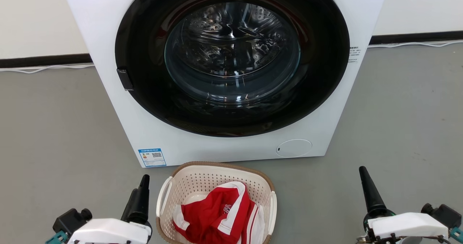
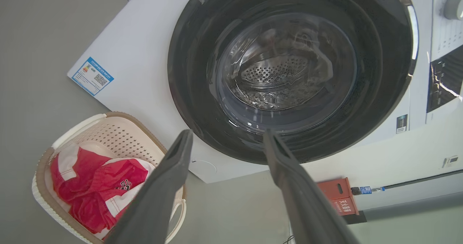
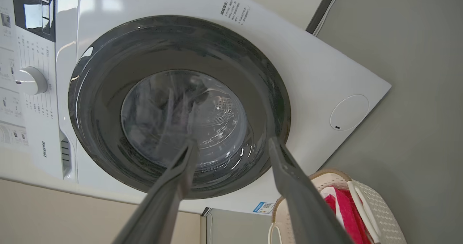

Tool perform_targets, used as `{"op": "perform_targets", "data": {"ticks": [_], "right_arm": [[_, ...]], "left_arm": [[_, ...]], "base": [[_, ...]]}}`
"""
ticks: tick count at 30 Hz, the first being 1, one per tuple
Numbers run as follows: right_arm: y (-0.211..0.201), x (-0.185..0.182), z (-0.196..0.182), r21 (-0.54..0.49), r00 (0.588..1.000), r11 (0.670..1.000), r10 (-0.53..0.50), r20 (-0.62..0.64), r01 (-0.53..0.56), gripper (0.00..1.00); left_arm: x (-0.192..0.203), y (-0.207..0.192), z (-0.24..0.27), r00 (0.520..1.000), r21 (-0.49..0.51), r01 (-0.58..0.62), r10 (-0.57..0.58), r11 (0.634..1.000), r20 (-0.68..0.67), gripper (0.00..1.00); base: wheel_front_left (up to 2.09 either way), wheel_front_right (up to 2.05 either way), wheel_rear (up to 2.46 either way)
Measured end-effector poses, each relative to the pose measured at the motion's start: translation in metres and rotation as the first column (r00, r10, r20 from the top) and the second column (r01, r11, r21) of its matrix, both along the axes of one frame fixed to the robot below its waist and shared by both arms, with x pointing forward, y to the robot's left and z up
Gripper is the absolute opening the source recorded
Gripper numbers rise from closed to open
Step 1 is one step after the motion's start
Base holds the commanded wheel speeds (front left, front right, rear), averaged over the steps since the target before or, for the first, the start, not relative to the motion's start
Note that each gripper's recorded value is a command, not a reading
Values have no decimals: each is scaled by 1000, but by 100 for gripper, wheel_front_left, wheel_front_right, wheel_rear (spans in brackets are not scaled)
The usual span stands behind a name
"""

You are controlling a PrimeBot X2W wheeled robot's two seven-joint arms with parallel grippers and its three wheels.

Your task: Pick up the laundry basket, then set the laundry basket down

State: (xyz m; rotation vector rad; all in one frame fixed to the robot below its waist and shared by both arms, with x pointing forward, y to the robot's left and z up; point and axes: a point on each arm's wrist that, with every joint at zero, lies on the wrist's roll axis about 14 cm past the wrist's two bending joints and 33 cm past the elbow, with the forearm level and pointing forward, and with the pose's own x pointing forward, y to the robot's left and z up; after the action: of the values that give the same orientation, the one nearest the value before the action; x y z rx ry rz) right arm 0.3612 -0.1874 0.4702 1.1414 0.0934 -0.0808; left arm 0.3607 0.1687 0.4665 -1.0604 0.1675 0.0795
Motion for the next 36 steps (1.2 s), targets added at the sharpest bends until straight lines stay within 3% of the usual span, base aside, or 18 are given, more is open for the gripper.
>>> {"op": "perform_targets", "data": {"ticks": [13, 36], "right_arm": [[7, 1, 9, -175, 999, 984, 36, 32, -30, 100], [15, -4, 18, -460, 994, 887, 89, 68, -48, 100]], "left_arm": [[-1, -3, 1, 999, 247, 38, -38, 968, -7, 100], [-10, -4, 10, 998, 564, 38, -55, 825, 13, 100]], "base": [[0, 0, 0], [0, 0, 0]]}}
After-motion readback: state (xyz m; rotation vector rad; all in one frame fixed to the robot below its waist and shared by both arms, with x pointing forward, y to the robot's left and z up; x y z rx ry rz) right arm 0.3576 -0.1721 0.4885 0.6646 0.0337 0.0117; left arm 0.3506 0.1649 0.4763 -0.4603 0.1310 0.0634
